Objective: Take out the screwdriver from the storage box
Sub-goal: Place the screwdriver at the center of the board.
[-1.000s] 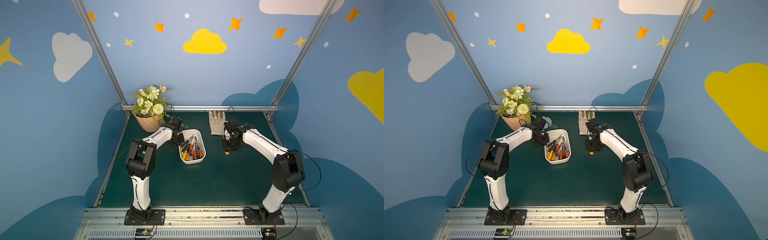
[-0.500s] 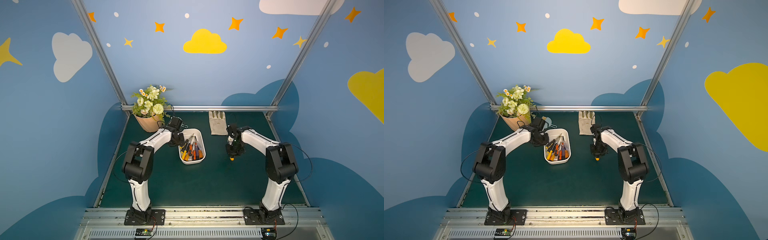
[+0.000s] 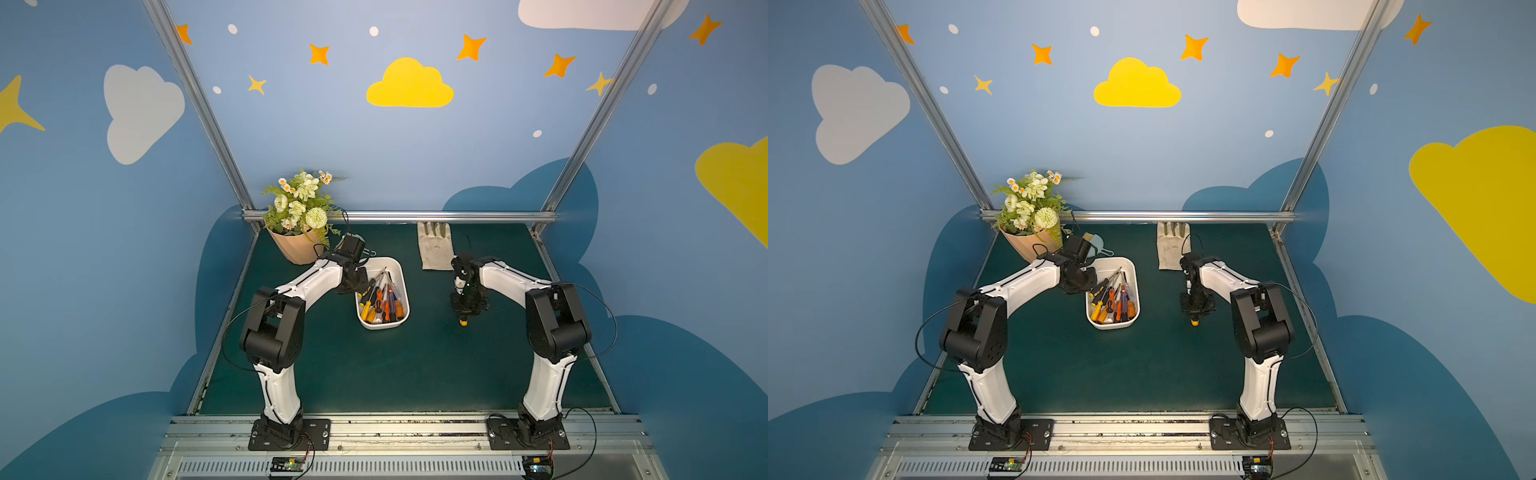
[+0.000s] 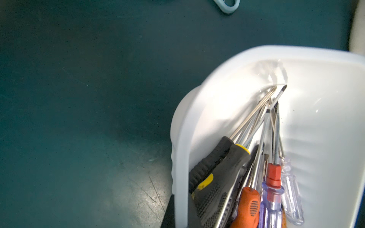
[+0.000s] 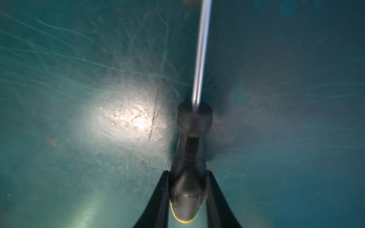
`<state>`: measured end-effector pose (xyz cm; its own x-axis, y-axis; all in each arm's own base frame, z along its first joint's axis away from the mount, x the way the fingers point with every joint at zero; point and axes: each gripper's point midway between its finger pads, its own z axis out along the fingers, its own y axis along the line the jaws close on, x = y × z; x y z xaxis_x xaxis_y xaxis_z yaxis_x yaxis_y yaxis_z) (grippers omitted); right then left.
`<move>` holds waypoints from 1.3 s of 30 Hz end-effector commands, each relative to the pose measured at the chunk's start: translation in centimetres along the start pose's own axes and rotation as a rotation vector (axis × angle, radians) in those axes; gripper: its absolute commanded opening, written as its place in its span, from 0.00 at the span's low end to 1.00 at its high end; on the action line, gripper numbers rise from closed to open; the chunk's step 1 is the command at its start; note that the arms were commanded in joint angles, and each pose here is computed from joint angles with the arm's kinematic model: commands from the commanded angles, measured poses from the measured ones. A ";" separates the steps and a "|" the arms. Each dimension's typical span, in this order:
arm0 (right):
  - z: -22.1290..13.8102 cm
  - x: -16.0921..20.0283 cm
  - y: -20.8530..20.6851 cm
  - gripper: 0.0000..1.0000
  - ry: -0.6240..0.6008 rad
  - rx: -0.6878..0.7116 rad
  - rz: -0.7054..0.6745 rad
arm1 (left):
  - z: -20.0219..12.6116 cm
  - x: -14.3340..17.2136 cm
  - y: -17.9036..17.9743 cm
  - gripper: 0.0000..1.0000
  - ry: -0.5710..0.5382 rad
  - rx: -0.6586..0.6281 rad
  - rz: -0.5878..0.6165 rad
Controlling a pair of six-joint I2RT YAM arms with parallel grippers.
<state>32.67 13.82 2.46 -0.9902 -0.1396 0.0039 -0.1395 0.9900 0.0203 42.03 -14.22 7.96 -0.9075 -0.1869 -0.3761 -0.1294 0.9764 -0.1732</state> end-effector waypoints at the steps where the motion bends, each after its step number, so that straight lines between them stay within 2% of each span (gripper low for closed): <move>1: 1.3 1.2 -0.3 0.08 0.065 0.004 0.021 | -2.5 -2.3 -1.3 0.02 -0.092 0.059 0.002; 8: 1.1 1.1 -0.2 0.32 0.058 -0.002 0.034 | -2.7 -2.2 -0.7 0.02 -0.108 0.024 0.001; 18: -0.5 0.7 0.0 0.48 0.012 -0.014 0.037 | -2.7 -2.1 -1.4 0.02 -0.113 0.055 0.011; 26: -1.7 0.2 -0.2 0.51 -0.023 0.000 0.034 | -2.6 -2.0 -1.5 0.02 -0.114 0.060 0.014; 30: -3.4 -0.2 -0.5 0.53 -0.074 0.069 0.010 | -2.7 -2.0 -1.6 0.02 -0.122 0.049 0.037; 34: -6.7 -0.9 1.5 0.56 -0.186 0.073 -0.049 | -3.2 -2.0 -1.8 0.02 -0.161 0.016 0.078; 39: -11.1 -1.2 6.2 0.57 -0.309 -0.023 -0.160 | -3.7 -2.3 -2.1 0.02 -0.208 0.032 0.074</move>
<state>33.22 18.02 10.41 -0.9445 -0.2389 -0.2255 -0.2425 0.9701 -0.0121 41.61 -14.91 9.42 -0.8730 -0.1330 -0.4692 -0.0784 0.9879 -0.1342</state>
